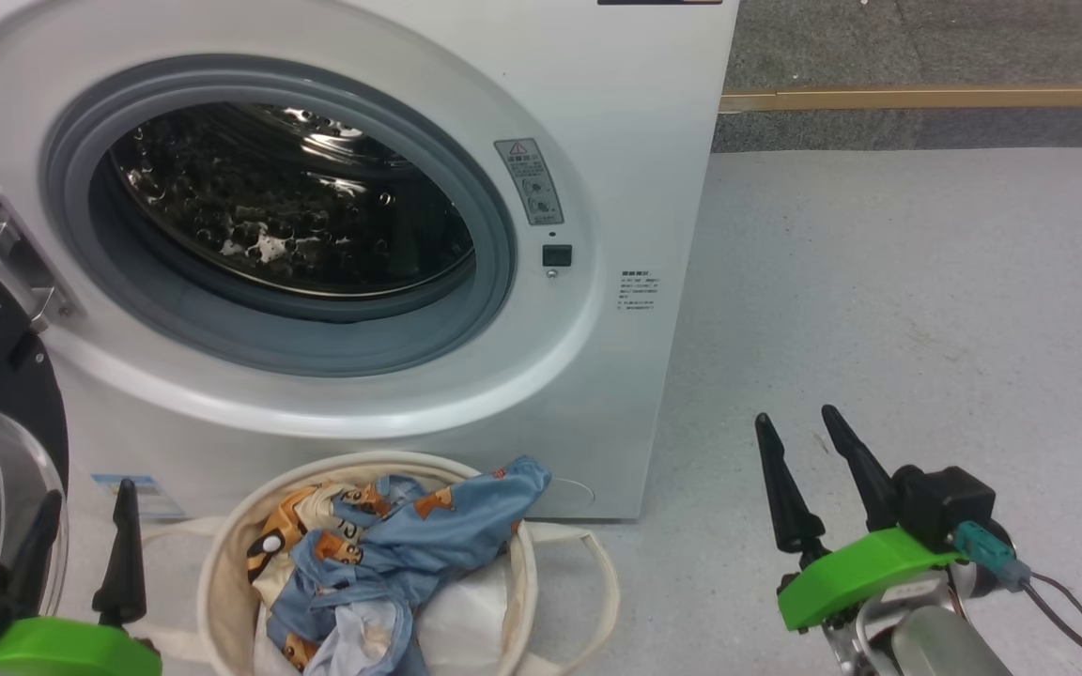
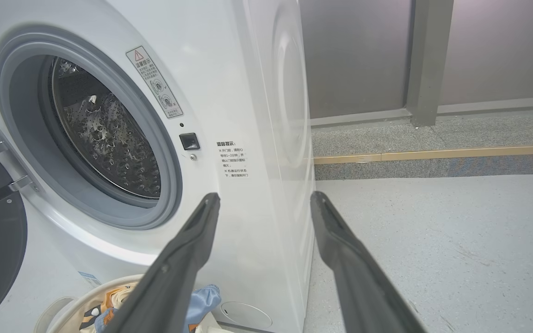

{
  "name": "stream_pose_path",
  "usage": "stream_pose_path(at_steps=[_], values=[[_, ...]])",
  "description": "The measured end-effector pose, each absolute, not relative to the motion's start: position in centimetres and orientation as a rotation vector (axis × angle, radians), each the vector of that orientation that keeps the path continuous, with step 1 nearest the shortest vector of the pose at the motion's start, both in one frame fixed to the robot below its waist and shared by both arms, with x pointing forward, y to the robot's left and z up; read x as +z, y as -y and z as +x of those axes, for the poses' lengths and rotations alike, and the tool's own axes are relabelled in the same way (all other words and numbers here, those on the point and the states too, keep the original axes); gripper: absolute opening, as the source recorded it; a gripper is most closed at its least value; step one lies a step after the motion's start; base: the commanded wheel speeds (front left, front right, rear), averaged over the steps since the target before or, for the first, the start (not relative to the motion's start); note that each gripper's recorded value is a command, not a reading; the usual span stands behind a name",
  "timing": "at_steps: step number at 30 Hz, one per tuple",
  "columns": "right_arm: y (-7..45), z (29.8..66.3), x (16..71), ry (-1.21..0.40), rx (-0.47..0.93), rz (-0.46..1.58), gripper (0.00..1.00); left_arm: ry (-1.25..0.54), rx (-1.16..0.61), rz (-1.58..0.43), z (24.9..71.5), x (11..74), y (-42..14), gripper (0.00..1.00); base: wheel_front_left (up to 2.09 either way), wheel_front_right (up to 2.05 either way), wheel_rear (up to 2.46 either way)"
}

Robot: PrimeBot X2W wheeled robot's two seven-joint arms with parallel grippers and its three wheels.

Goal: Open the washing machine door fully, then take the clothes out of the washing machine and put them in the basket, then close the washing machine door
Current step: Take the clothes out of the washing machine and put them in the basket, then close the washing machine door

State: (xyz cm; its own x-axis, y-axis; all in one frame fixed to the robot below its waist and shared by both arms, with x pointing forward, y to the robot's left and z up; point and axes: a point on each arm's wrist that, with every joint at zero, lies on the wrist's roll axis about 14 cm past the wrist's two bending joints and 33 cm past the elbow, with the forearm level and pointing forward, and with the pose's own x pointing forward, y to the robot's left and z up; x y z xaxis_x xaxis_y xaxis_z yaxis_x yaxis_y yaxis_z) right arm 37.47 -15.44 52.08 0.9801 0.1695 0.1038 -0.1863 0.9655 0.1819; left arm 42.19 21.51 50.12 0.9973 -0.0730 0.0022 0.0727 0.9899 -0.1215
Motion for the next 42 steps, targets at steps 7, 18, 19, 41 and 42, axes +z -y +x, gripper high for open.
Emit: stream_pose_path(at_steps=[7,18,19,41,42], values=[[15.5,37.4,52.0,0.085,0.179,0.192,1.0,0.0,-0.071,-0.118,42.2,50.2,-21.6,1.0,0.0,0.0,0.0],[15.4,37.5,51.8,0.079,0.18,0.192,1.0,-0.01,-0.069,-0.12,42.2,49.8,-21.9,1.0,-0.9,0.45,0.45],[15.4,37.5,51.8,0.08,0.181,0.192,1.0,-0.011,-0.066,-0.12,42.1,49.8,-22.0,1.0,-1.78,1.2,0.58],[15.0,37.5,50.6,0.045,0.188,0.199,1.0,-0.047,-0.072,-0.116,41.8,48.5,-22.2,1.0,-1.93,1.61,0.33],[15.0,37.5,50.6,0.044,0.188,0.199,1.0,-0.049,-0.072,-0.116,41.8,48.4,-22.1,1.0,-0.74,0.74,0.0]])
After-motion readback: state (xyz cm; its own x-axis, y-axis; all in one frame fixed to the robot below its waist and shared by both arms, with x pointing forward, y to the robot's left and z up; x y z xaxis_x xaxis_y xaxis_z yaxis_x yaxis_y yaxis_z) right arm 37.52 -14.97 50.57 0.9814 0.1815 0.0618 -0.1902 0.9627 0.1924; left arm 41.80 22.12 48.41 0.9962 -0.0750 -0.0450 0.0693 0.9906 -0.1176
